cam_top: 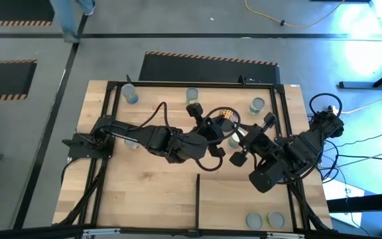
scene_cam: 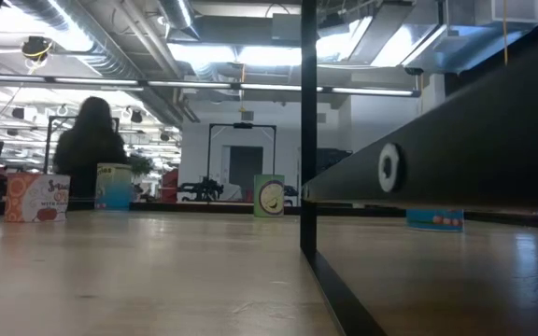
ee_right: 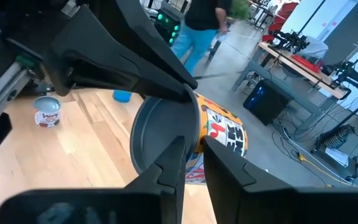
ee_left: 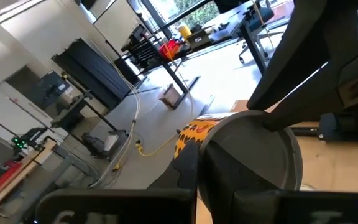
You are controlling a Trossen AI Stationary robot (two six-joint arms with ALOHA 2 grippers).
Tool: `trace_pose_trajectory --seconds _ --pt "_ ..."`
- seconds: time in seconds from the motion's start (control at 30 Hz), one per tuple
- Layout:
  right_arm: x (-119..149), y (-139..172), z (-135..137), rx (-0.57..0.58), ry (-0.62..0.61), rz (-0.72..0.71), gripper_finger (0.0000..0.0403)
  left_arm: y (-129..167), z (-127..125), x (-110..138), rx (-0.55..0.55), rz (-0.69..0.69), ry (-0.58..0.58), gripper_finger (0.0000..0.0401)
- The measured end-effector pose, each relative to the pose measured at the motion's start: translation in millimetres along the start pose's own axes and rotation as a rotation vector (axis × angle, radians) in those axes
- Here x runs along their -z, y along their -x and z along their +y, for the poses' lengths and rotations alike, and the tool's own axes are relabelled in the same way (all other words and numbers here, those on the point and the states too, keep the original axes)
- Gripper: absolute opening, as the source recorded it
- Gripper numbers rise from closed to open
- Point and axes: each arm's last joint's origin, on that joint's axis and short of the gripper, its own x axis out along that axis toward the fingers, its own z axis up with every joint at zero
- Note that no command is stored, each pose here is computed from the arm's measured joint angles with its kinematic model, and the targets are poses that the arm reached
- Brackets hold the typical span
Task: Pick and place cans onto a shelf
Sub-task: Put the canned black beans on the shelf
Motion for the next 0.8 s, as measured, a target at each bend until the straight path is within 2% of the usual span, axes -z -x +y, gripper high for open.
trace_pose_trajectory --seconds 0.17,0.33,0.53,0.8 --pt "1.5 0.2 0.0 -0.035 0.036 0.042 0.0058 0.3 -2.4 -0.1 0.074 -0.022 -0.079 0.0004" --pt "3.0 0.1 0.1 -0.066 0.030 0.085 0.0058 2.6 -5.2 -0.9 0.129 -0.043 -0.080 0.0004" --pt "2.6 -3.4 0.2 -0.056 0.024 0.090 0.0058 8.4 -11.9 -5.5 0.297 -0.121 -0.055 0.0005" --pt "3.5 -4.5 0.7 -0.088 0.019 0.133 0.0058 11.5 -12.8 -8.0 0.300 -0.139 -0.042 0.0004"
